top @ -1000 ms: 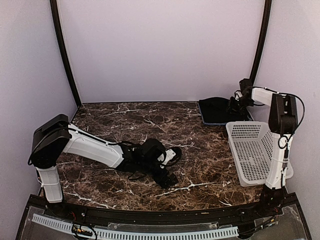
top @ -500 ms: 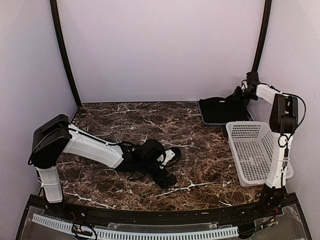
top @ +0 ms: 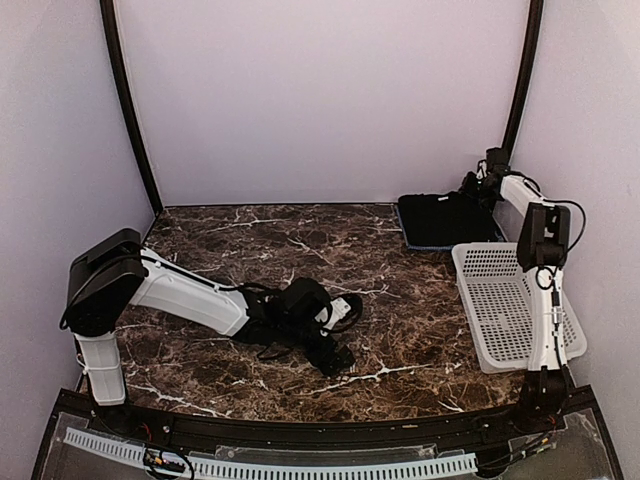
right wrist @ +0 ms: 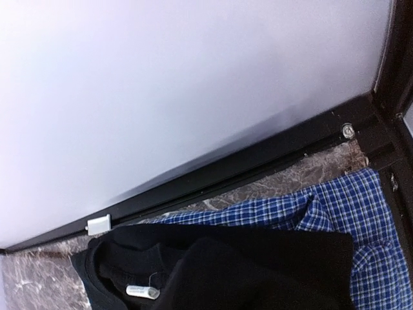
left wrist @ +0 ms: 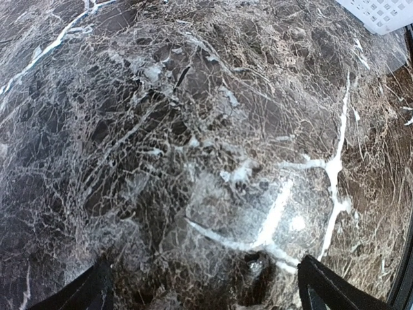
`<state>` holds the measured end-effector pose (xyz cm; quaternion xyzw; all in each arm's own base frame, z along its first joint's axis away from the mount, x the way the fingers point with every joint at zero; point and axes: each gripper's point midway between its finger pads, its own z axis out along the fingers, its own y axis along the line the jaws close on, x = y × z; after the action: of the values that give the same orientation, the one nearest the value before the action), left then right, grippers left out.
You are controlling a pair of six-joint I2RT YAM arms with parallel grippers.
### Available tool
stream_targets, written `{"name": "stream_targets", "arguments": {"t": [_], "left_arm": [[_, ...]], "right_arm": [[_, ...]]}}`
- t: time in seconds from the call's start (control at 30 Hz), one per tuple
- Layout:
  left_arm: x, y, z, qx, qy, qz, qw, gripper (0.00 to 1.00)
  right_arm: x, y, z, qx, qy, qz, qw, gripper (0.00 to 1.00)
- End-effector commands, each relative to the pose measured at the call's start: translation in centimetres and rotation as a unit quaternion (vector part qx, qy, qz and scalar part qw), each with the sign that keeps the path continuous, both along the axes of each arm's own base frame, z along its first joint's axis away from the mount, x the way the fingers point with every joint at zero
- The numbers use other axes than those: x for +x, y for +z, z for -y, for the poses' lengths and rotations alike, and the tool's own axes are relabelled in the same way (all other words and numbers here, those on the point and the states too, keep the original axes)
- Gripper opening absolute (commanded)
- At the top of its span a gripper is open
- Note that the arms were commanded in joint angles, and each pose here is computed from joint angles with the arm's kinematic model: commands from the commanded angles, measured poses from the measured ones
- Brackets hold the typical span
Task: Fold and stack the mixed laundry pile
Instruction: Adjust the square-folded T-shirt at the corner of the board.
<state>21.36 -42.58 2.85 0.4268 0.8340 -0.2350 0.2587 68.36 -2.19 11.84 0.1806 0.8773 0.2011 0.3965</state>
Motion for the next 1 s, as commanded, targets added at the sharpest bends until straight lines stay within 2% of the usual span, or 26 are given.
{"name": "stream_targets", "arguments": {"t": [0.0,0.17,0.3,0.37,0.5,0.8,0.97], "left_arm": [[-0.2,-2.1,-1.5,0.037,0.007,-0.022,0.999,0.99],[-0.1,-1.6,-1.5,0.034,0.012,-0.022,0.999,0.99],[0.1,-0.4,-1.4,0.015,0.017,-0.015,1.0,0.99],[0.2,0.1,-1.3,0.008,0.018,-0.012,1.0,0.99],[0.2,0.5,-1.1,0.0,0.02,-0.013,1.0,0.99],[0.5,0.3,-1.0,0.002,0.022,-0.008,1.0,0.99],[0.7,-0.3,-1.4,0.011,0.027,-0.009,1.0,0.99]], "right_arm": [[0.6,1.1,1.9,0.006,-0.019,0.016,1.0,0.36],[0.3,3.9,0.9,0.019,0.023,0.041,0.999,0.53],[-1.1,8.9,-0.2,0.017,0.051,0.078,0.995,0.63],[-1.8,10.7,-0.2,0.003,0.056,0.095,0.994,0.64],[-3.1,10.4,-0.4,-0.007,0.068,0.074,0.995,0.59],[-3.5,3.0,-0.8,0.021,0.076,-0.022,0.997,0.23],[-3.2,-0.7,0.5,0.008,0.042,-0.067,0.997,0.2]]}}
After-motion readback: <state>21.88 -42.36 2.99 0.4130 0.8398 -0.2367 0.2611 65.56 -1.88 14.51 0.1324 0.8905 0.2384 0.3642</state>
